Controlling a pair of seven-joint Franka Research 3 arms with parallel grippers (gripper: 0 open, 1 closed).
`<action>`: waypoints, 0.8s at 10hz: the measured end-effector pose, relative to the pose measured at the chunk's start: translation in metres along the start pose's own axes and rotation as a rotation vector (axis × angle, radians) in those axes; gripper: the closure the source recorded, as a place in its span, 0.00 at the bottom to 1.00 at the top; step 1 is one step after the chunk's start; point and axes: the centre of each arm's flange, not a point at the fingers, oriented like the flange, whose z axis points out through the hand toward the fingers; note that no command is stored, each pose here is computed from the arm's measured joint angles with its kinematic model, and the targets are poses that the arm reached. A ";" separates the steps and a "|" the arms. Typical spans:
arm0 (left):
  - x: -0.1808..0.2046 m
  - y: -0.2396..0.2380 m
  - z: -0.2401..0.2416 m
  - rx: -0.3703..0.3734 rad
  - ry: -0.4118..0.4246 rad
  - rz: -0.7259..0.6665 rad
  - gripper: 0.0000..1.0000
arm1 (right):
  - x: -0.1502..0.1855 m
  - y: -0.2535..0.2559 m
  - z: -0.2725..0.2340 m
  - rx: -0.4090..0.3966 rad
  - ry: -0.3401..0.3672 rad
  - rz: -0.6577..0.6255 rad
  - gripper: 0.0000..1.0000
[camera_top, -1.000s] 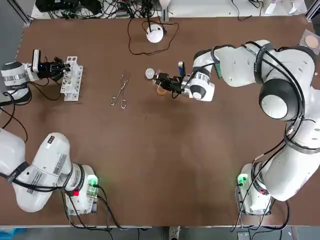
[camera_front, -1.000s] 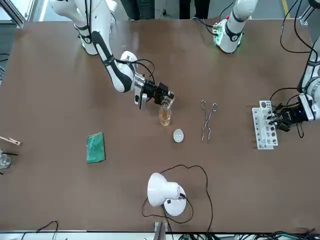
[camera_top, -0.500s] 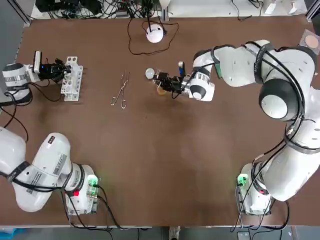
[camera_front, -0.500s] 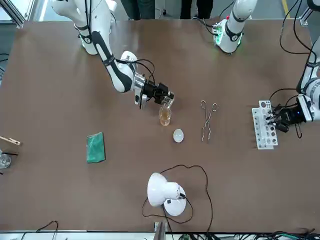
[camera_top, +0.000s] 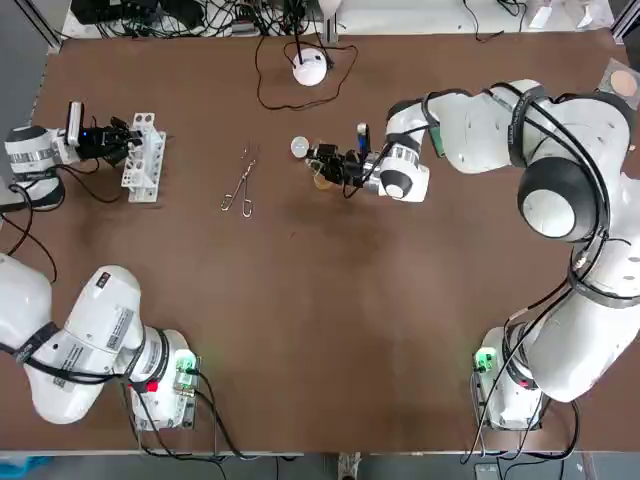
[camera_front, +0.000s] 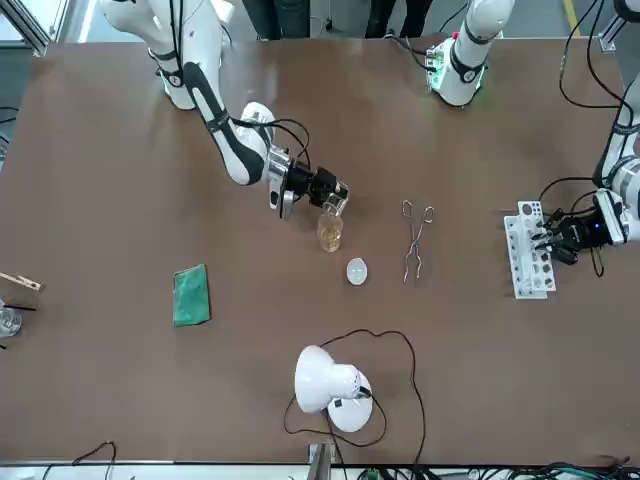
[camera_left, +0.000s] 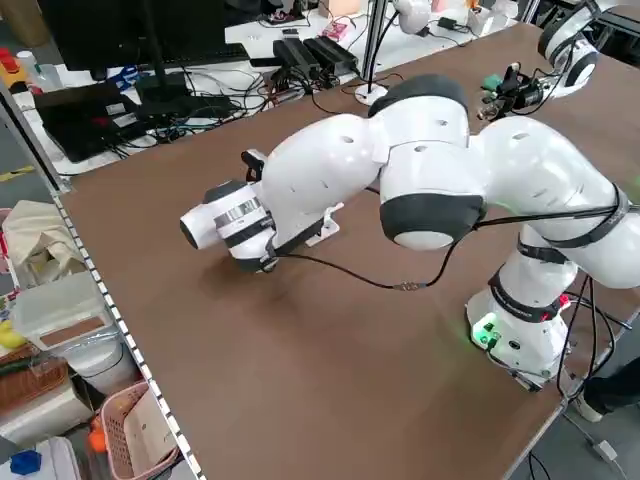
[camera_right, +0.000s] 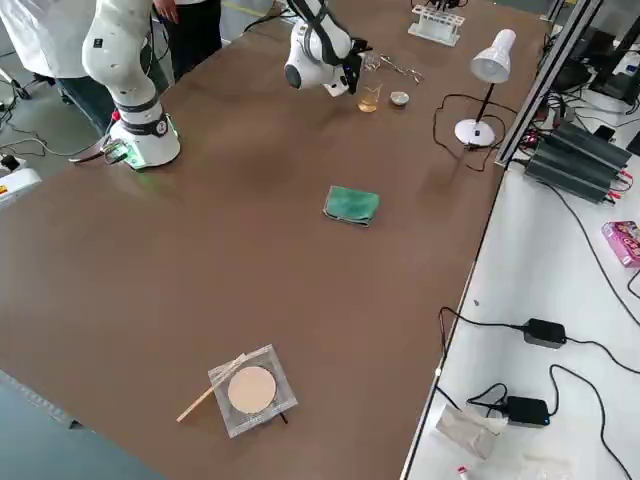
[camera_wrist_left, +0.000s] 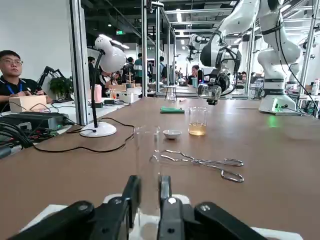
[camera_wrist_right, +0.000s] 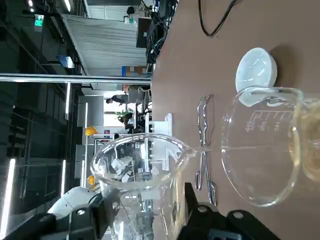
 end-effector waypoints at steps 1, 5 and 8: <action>0.000 0.000 -0.001 0.001 -0.001 0.000 0.73 | 0.000 0.000 0.000 0.000 0.000 0.001 0.41; 0.001 -0.001 -0.003 0.005 -0.005 -0.031 0.40 | 0.002 0.000 -0.001 -0.001 0.000 0.022 0.41; 0.011 -0.006 -0.011 0.013 -0.024 -0.018 0.00 | 0.005 0.001 -0.002 -0.001 0.004 0.036 0.41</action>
